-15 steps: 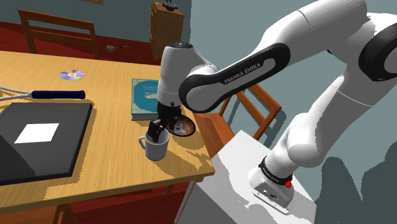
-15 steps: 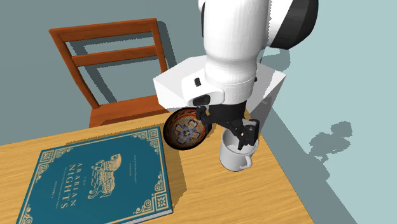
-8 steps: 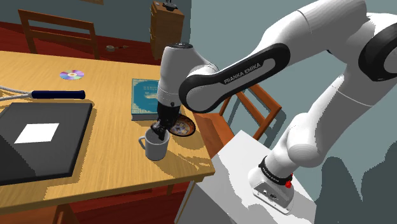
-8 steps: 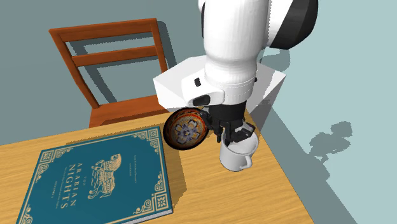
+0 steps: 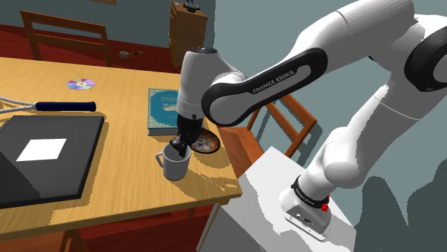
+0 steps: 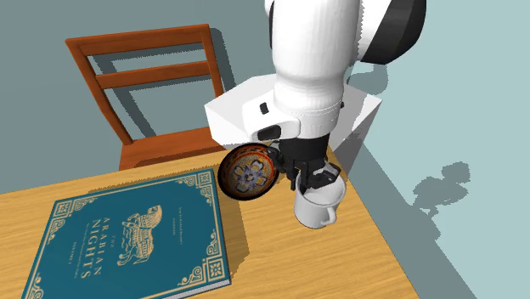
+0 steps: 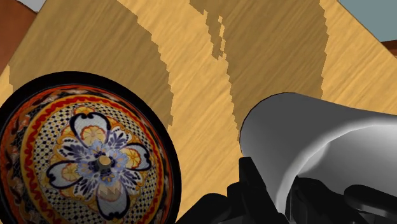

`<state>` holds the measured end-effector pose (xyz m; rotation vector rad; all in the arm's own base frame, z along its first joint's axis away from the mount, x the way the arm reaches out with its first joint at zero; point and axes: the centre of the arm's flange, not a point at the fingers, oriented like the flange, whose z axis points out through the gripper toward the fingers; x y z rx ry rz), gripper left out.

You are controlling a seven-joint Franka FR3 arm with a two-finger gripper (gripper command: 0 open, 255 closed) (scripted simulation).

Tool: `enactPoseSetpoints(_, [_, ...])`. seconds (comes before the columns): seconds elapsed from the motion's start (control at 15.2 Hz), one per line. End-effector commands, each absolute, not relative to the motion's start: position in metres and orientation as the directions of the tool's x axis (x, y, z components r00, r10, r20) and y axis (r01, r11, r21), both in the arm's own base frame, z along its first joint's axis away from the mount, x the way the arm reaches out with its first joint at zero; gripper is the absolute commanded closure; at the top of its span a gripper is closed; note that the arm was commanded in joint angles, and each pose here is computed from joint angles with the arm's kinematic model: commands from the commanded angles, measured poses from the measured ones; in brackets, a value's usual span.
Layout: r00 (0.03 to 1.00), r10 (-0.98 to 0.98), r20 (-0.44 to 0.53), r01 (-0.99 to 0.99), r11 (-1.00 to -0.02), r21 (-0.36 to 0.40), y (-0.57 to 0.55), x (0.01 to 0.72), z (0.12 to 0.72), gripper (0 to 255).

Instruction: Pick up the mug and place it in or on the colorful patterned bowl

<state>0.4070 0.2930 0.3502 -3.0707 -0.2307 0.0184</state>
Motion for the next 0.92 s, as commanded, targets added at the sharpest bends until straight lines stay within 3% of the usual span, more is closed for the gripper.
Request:
enactPoseSetpoints(0.0, [0.989,0.15,-0.007,0.149,-0.987,-0.063,0.293,0.407,0.358,255])
enactPoseSetpoints(0.86, [0.989,0.15,-0.007,0.149,-0.987,-0.063,0.293,0.407,0.427,255])
